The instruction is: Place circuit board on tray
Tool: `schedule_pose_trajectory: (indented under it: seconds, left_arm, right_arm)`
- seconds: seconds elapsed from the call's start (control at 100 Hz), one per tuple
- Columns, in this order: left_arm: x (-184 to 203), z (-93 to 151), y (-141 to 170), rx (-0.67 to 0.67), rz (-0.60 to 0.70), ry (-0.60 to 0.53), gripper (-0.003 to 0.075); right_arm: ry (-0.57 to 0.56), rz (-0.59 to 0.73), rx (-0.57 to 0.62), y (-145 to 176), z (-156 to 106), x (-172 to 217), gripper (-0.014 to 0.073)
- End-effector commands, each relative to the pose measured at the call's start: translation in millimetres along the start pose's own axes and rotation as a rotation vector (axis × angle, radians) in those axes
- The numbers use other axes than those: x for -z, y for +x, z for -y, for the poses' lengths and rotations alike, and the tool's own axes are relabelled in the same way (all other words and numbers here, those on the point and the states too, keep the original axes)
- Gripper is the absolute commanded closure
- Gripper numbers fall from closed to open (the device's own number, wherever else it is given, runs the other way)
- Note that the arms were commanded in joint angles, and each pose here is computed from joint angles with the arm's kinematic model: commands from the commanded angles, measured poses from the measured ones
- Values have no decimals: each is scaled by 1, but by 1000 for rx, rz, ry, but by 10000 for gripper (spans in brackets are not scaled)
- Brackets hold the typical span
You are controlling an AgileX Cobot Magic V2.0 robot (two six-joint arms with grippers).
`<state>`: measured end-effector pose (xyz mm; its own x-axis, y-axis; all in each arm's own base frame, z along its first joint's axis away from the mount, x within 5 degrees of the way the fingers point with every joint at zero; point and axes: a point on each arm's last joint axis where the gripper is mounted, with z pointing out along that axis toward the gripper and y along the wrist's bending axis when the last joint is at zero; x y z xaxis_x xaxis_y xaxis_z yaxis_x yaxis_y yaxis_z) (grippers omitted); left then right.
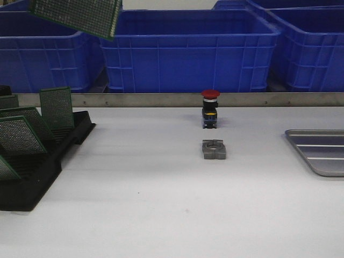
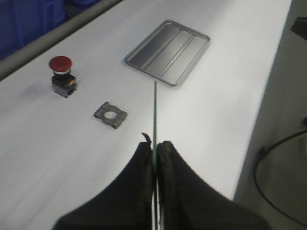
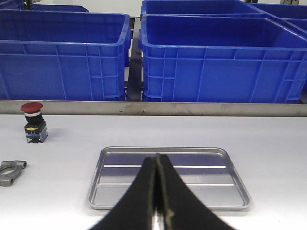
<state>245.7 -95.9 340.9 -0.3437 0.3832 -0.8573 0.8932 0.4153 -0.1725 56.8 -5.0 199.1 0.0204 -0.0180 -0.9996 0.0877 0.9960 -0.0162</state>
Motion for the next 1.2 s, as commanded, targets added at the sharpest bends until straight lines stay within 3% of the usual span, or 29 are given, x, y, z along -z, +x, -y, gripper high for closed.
schedule_pose_trajectory:
  seconds: [0.0,0.25,0.39,0.66,0.88,0.97,1.12,1.19]
  left_arm:
    - [-5,11,-16,-13,66,68,741]
    - [-46,8,-1,-21,-68,172,741]
    - [-61,4,9,-10,-130,209,741]
    - [-63,2,11,-4,-142,221,741]
    - [-63,2,11,-4,-142,221,741]
    - [-63,2,11,-4,-142,221,741]
    - [-63,2,11,-4,-142,221,741]
    - [-63,2,11,-4,-142,221,741]
  right_arm:
    - [6,130,3,-15,0,3,656]
    - [6,205,3,-22,0,5,656]
    - [1,188,-76,-33,1,7,656]
    - [-8,-84,-116,-68,0,8,656]
    - [-64,-361,-179,-87,-7,-14,642]
    - [-118,-404,-185,-95,-12,-25,529]
    - [-230,-452,-220,-105,-22,-46,151]
    - [-298,-468,-226,-109,-28,-54,82]
